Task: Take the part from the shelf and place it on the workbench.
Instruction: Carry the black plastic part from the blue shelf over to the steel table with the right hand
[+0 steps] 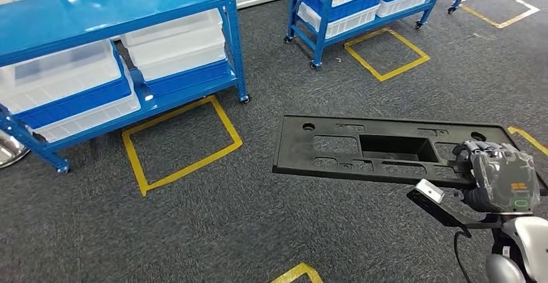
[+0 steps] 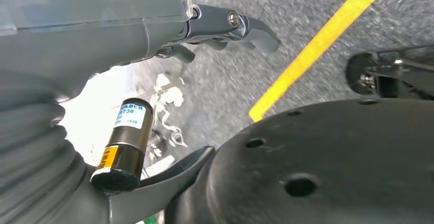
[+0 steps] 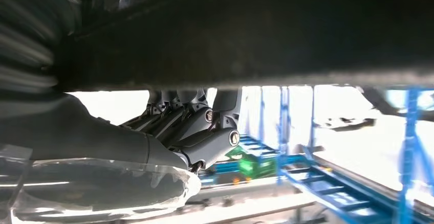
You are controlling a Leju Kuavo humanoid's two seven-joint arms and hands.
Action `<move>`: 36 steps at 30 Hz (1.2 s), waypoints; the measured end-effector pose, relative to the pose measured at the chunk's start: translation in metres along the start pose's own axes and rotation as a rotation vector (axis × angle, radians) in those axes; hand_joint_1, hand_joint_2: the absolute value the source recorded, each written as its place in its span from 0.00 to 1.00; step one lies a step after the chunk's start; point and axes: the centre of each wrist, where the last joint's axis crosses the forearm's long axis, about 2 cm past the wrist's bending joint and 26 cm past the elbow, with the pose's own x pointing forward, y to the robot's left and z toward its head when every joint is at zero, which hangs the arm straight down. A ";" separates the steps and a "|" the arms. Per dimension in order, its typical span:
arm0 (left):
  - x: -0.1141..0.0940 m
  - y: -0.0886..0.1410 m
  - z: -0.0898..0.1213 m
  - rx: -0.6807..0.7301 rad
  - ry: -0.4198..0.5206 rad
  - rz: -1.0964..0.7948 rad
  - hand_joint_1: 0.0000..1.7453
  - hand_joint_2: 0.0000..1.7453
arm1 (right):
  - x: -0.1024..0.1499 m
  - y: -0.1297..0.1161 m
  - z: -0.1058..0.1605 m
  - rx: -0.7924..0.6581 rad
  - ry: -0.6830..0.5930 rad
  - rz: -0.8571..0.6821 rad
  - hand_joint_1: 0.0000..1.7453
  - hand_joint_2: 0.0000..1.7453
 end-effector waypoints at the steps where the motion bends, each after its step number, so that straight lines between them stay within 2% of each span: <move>1: 0.000 0.000 0.000 0.000 0.000 0.001 0.00 1.00 | -0.001 -0.001 0.001 -0.003 0.005 0.000 1.00 1.00; 16: -0.001 -0.001 0.000 -0.001 0.007 0.003 0.00 1.00 | -0.030 -0.010 0.024 -0.009 0.093 0.034 1.00 1.00; 36: 0.000 0.004 0.000 0.008 0.004 0.011 0.00 1.00 | -0.028 -0.012 0.032 -0.017 0.110 0.002 1.00 1.00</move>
